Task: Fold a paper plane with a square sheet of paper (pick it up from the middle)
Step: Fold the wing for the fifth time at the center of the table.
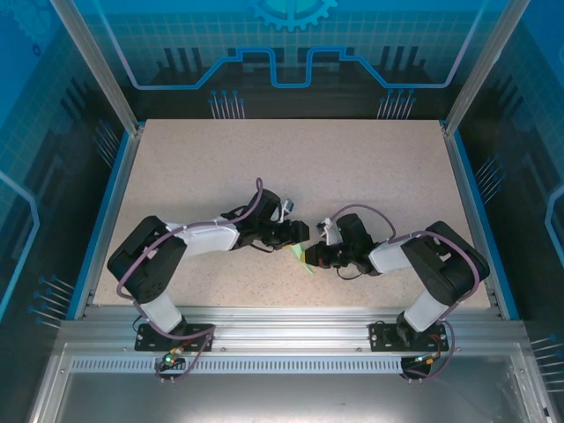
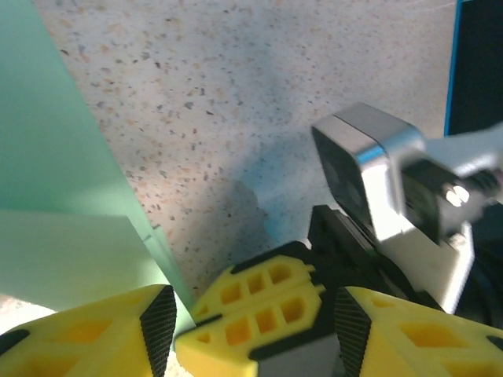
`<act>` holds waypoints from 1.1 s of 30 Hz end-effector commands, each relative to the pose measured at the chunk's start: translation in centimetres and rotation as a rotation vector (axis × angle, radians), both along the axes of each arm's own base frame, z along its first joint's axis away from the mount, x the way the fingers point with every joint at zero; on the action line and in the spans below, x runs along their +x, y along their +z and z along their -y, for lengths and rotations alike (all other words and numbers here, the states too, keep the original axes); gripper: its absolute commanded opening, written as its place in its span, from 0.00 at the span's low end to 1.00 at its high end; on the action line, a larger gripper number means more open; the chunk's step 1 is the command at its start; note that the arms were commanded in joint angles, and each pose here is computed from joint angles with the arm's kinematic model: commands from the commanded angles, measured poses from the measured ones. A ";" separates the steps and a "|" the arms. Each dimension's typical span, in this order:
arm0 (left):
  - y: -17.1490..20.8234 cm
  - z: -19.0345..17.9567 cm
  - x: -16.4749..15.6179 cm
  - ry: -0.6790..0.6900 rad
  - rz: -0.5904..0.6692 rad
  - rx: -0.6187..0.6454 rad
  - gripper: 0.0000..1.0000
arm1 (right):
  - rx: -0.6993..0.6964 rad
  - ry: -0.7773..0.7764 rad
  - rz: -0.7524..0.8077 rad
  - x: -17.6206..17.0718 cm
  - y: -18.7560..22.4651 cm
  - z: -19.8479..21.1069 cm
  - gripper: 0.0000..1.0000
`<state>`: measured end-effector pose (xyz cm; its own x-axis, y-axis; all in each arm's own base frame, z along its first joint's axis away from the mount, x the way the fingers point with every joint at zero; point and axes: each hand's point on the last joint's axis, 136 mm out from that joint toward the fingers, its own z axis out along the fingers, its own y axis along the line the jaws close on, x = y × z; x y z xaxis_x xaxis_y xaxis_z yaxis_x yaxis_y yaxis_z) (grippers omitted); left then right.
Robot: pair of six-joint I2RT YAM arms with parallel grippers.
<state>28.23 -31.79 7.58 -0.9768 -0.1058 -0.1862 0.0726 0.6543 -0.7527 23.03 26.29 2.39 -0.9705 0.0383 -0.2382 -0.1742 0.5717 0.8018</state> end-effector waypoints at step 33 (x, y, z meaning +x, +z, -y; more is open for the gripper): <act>-2.4 1.1 1.3 -0.025 0.032 0.017 0.56 | -0.135 -0.067 -0.013 0.0 0.2 3.0 0.30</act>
